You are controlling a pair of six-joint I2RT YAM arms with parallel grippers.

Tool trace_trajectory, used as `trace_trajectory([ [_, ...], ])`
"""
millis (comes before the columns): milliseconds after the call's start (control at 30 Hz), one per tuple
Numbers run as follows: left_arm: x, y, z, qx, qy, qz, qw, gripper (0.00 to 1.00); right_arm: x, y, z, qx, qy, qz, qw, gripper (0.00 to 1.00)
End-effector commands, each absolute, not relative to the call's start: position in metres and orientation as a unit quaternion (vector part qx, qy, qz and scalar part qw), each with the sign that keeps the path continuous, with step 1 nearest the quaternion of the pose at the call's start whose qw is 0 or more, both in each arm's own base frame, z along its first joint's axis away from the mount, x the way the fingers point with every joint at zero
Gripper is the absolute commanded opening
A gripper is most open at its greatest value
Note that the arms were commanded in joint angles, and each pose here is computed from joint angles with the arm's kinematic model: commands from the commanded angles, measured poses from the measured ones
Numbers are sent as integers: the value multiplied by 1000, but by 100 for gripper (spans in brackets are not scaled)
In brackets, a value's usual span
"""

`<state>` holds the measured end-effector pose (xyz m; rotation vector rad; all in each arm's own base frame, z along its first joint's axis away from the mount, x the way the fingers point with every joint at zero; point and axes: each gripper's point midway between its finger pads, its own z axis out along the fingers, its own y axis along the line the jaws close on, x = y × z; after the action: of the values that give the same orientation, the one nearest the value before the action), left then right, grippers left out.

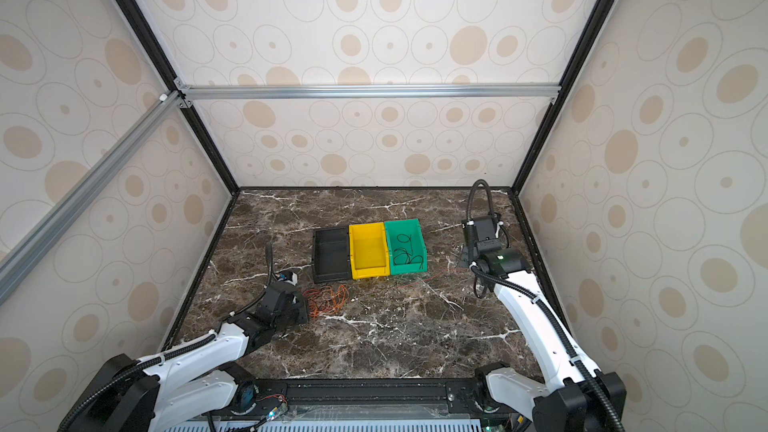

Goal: Untangle the cables
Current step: 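Drag the red wire out of the tangle with the right gripper, away from the bins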

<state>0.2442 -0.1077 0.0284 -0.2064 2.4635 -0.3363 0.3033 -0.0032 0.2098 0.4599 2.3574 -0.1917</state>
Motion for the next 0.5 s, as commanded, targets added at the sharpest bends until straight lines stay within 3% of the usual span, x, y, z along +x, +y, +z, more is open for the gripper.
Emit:
trace_trajectory([
  [0,241,-97,27,-88,940,-110,312,0,301,-1,211,168,917,-61,357,0],
  [167,241,-93,28,-90,941,-102,309,0,303,-3,211,161,921,-65,349,0],
  [467,233,-67,18,-160,938,-91,295,0,293,-73,211,282,898,-93,325,0],
])
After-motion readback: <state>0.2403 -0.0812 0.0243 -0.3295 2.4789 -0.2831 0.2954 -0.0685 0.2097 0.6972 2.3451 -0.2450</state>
